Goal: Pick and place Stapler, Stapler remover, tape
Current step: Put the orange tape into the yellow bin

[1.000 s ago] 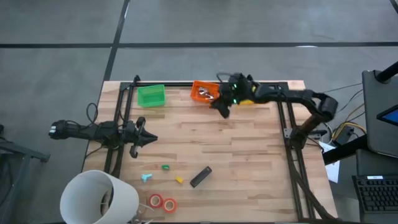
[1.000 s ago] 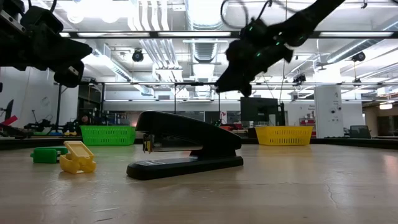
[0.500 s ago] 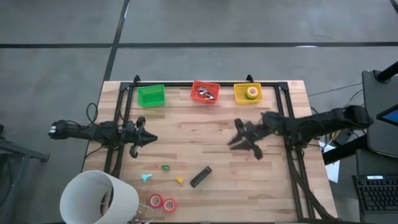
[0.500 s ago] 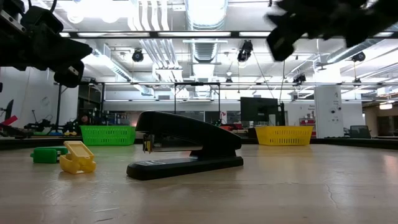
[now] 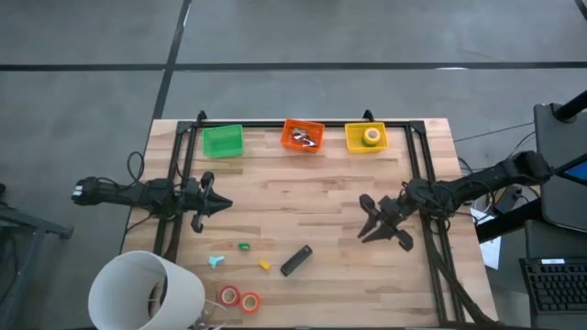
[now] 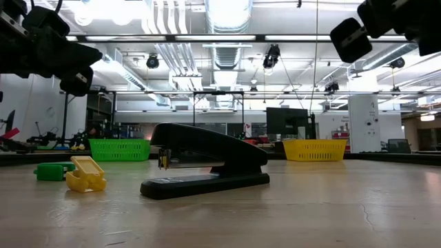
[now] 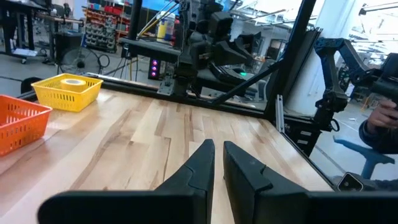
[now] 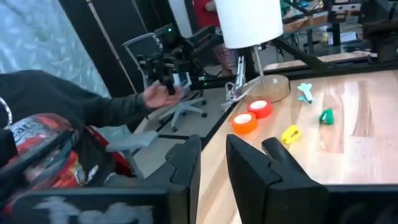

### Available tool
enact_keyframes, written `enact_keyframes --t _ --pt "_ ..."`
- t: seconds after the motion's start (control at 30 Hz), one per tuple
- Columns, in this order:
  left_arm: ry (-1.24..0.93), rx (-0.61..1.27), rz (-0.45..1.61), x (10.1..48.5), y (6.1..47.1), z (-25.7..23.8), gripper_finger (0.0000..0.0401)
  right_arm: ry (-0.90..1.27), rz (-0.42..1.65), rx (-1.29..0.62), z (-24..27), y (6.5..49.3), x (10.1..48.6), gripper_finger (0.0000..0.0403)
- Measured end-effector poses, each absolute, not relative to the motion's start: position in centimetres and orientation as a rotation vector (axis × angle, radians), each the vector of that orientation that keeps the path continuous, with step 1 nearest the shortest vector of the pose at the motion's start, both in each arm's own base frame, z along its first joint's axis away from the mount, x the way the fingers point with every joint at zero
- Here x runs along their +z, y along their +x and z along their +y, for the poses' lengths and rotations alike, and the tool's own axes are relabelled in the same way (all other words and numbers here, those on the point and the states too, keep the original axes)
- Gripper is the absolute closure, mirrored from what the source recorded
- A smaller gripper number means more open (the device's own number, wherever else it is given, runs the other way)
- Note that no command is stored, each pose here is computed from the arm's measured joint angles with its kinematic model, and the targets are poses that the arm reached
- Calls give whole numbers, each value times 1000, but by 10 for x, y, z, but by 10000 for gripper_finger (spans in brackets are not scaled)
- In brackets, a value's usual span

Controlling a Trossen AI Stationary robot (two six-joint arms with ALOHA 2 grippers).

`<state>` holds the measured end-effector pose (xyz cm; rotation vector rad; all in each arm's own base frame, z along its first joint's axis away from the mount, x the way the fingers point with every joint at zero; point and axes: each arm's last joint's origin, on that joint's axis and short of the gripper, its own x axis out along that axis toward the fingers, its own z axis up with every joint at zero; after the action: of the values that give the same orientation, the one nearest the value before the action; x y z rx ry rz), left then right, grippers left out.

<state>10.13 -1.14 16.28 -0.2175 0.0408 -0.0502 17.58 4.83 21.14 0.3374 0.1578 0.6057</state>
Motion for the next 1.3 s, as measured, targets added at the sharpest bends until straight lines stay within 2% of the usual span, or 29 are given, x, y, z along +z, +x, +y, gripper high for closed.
enact_keyframes --t 0.13,0.27,0.5,0.57,0.7,0.83,0.97,1.1,1.2,1.3 --pt "-188 -38 21 165 101 -11 364 332 164 625 51 174 210 336" --pt "-121 79 -24 168 101 -7 364 322 164 634 53 174 210 340" --pt "-279 144 -349 198 96 -4 364 277 111 649 54 178 224 342" --pt "-388 130 -402 202 95 -3 364 276 109 652 54 178 225 344" --pt "-426 256 -462 206 93 1 364 276 116 653 55 178 224 343" --pt "-494 310 -464 206 94 2 364 282 150 648 55 177 220 342" --pt "-537 482 -484 208 94 6 364 289 181 650 56 176 216 347" --pt "-613 407 -427 202 103 4 364 287 188 676 60 175 215 351" --pt "-674 288 -330 194 113 -1 364 273 185 696 64 174 215 351" --pt "-743 246 -221 188 124 -5 362 267 183 696 64 174 215 349"
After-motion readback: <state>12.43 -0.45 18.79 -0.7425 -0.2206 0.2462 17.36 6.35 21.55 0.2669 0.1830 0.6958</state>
